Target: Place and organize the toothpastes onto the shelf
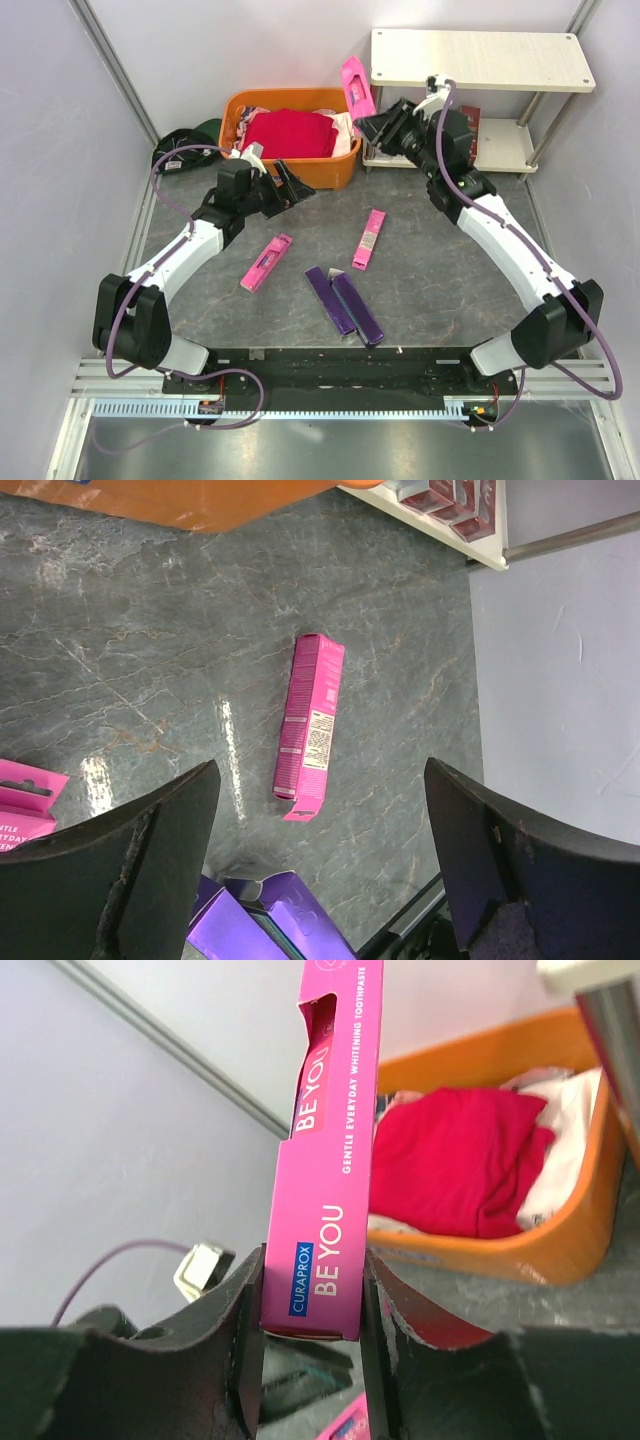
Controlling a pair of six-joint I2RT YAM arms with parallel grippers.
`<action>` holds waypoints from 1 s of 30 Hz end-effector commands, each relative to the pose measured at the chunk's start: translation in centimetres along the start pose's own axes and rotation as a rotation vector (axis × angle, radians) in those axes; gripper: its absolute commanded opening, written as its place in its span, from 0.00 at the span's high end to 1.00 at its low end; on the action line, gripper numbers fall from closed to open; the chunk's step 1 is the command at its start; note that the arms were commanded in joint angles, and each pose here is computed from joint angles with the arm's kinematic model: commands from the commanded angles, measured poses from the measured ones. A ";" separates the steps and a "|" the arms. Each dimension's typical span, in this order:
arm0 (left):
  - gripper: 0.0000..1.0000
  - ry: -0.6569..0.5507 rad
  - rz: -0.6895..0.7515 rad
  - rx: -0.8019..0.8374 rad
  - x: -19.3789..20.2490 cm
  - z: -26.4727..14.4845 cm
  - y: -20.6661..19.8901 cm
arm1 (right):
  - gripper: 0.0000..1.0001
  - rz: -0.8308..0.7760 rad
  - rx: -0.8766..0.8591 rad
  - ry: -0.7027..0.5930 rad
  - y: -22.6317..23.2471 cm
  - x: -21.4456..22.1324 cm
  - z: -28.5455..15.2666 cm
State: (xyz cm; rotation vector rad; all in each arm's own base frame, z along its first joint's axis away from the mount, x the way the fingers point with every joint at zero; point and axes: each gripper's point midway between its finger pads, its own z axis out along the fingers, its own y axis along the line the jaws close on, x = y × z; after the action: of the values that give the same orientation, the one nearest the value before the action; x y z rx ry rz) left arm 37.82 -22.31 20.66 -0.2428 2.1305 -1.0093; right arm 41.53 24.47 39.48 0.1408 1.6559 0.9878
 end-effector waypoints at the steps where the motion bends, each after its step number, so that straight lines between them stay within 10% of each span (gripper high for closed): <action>1: 0.10 -0.049 0.072 0.008 -1.4 -0.9 -0.9 | 0.79 -0.012 -0.058 -0.121 1.8 -5.3 1.2; 16: 0.10 -0.038 0.086 -0.001 -1.3 -0.8 -0.7 | 0.76 0.002 0.019 -0.286 -3.1 -15.6 7.8; 30: 0.11 0.004 0.085 0.017 -1.0 -0.2 -1.0 | 0.57 0.081 0.152 -0.214 -13.1 -14.3 11.5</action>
State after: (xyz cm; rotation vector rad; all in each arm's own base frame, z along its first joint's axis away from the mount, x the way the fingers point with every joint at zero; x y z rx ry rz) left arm 37.58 -22.09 20.17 -0.2153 2.1622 -0.9777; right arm 61.58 14.66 39.42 0.4221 1.5820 0.8642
